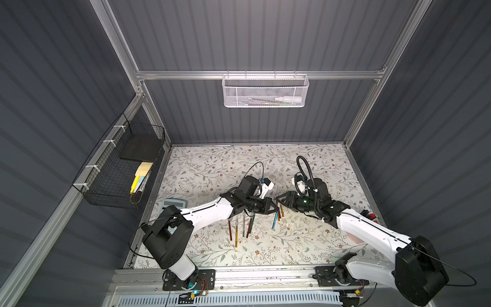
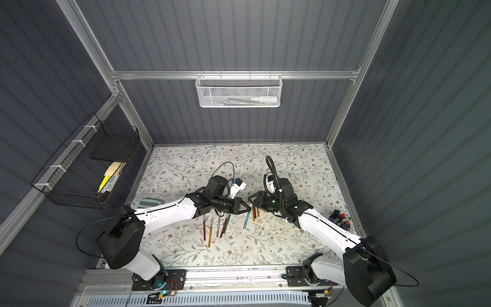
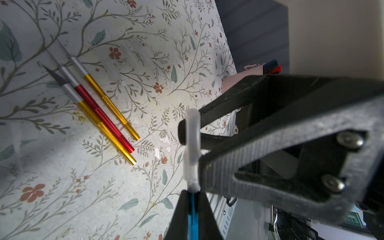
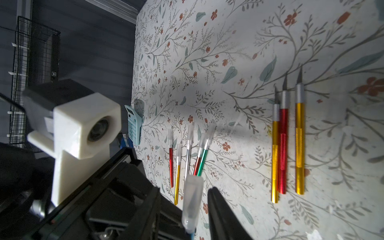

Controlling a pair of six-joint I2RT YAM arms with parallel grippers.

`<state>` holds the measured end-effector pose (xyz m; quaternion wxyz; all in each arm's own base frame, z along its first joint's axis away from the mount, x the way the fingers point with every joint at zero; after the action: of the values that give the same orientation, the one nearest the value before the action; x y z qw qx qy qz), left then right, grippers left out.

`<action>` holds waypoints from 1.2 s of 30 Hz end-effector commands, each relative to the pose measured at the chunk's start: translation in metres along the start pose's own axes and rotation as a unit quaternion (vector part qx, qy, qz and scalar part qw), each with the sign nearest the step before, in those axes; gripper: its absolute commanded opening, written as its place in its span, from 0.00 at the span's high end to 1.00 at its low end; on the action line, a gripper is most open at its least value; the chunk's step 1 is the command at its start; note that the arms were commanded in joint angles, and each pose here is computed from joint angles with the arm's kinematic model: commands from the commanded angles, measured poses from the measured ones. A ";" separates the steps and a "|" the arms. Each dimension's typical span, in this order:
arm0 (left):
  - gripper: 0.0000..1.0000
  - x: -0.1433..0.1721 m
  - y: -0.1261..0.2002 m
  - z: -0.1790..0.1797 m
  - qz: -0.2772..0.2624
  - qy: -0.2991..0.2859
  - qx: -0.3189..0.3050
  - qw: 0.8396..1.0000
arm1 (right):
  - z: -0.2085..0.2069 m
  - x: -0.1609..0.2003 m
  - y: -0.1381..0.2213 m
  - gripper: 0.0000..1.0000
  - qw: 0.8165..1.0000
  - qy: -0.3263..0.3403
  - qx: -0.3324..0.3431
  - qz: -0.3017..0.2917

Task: Remove protective caps from carving knives
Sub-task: Remove the protective sleeve from the carving knife.

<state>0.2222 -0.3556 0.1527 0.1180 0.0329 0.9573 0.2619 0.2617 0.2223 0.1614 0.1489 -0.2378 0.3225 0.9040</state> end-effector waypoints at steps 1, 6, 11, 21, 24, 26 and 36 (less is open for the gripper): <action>0.97 0.002 0.004 -0.009 -0.001 -0.005 0.018 1.000 | 0.004 -0.006 -0.001 0.64 1.000 0.003 -0.004 -0.013; 0.97 0.003 0.006 -0.010 -0.003 -0.006 0.019 1.000 | -0.005 -0.001 -0.008 0.69 1.000 -0.005 0.009 -0.005; 0.97 0.003 0.007 -0.010 -0.003 -0.007 0.020 1.000 | -0.005 -0.001 -0.011 0.74 1.000 -0.009 0.006 -0.005; 0.85 0.004 0.008 -0.009 -0.005 -0.004 0.017 1.000 | -0.003 -0.003 -0.009 0.83 1.000 -0.010 0.005 -0.010; 0.78 0.005 0.006 -0.009 -0.003 -0.001 0.022 1.000 | -0.001 -0.004 -0.008 0.84 1.000 -0.010 0.002 -0.012; 0.73 0.006 0.004 -0.009 0.000 0.001 0.024 1.000 | -0.001 -0.005 -0.007 0.84 1.000 -0.011 0.002 -0.015; 0.75 0.009 -0.001 -0.006 0.009 0.002 0.021 1.000 | 0.001 -0.006 -0.007 0.84 1.000 -0.014 -0.003 -0.017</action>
<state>0.2182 -0.3566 0.1540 0.1124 0.0319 0.9606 0.2523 0.2692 0.2267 0.1545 0.1604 -0.2236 0.3236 0.9053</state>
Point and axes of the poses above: each gripper's point midway between its finger pads, its own y axis back along the fingers, its own z axis along the line the jaws close on, x = y × z, the point moved 2 cm from there along y, back along the fingers, and after that the axes turned 14 degrees about y, right-handed, at the moved point
